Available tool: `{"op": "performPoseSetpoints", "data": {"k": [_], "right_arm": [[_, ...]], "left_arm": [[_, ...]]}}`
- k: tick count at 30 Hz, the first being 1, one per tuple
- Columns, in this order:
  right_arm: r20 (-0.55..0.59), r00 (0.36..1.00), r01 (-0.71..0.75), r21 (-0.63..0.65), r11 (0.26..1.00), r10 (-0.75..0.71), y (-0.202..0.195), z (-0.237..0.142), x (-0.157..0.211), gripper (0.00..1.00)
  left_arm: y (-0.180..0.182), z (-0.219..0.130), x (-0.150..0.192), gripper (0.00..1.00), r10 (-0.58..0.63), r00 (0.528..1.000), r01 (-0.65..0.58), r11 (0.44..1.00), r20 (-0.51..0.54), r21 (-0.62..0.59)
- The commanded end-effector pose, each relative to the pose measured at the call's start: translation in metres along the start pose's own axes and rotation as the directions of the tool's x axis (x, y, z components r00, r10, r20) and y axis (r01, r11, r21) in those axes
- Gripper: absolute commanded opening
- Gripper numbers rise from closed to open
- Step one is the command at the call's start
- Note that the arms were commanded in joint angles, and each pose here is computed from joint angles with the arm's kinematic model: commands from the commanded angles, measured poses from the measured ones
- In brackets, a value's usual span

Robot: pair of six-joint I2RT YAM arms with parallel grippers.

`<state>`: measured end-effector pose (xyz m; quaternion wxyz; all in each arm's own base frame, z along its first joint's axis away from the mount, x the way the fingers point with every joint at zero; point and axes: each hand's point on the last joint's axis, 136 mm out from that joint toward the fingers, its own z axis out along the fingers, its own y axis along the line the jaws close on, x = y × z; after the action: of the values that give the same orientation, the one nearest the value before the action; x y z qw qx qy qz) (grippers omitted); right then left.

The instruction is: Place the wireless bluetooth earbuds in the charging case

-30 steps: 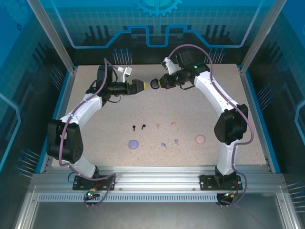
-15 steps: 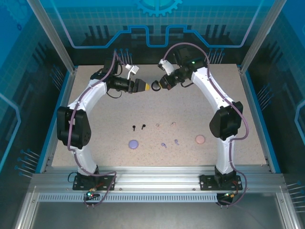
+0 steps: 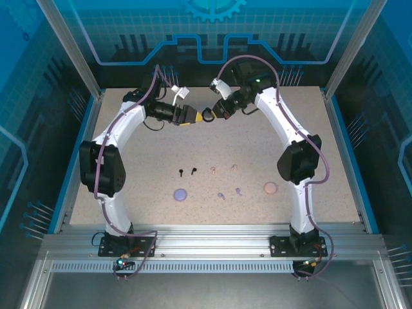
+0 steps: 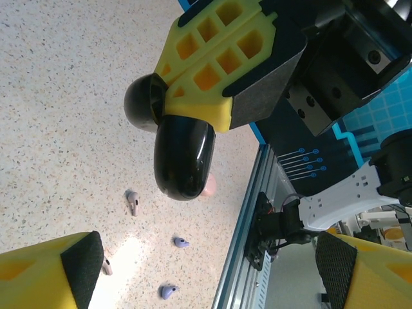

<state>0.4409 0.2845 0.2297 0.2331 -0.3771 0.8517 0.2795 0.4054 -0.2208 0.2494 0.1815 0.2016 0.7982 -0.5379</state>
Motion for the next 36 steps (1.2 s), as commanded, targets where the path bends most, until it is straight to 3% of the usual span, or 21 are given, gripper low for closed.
{"op": "performPoseSetpoints", "data": {"k": [1,10,26,36], "right_arm": [[-0.01,1.0,0.025,-0.04,0.999,-0.025,0.011,-0.001,-0.002,0.0],[-0.018,0.999,0.041,-0.077,0.996,-0.042,0.023,-0.01,0.0,0.0],[-0.07,0.993,0.091,-0.117,0.989,-0.099,0.051,0.005,0.009,0.0],[-0.078,0.991,0.101,-0.129,0.987,-0.111,0.055,0.014,0.009,0.0]], "left_arm": [[-0.006,-0.003,-0.002,0.9,0.007,1.0,-0.006,0.999,-0.009,0.035],[-0.016,-0.006,0.004,0.87,0.011,0.999,-0.008,0.998,-0.049,0.06],[-0.013,0.003,0.01,0.7,0.003,0.997,0.004,0.995,-0.071,0.099],[-0.01,0.01,0.013,0.51,-0.005,0.996,0.014,0.994,-0.091,0.108]]}}
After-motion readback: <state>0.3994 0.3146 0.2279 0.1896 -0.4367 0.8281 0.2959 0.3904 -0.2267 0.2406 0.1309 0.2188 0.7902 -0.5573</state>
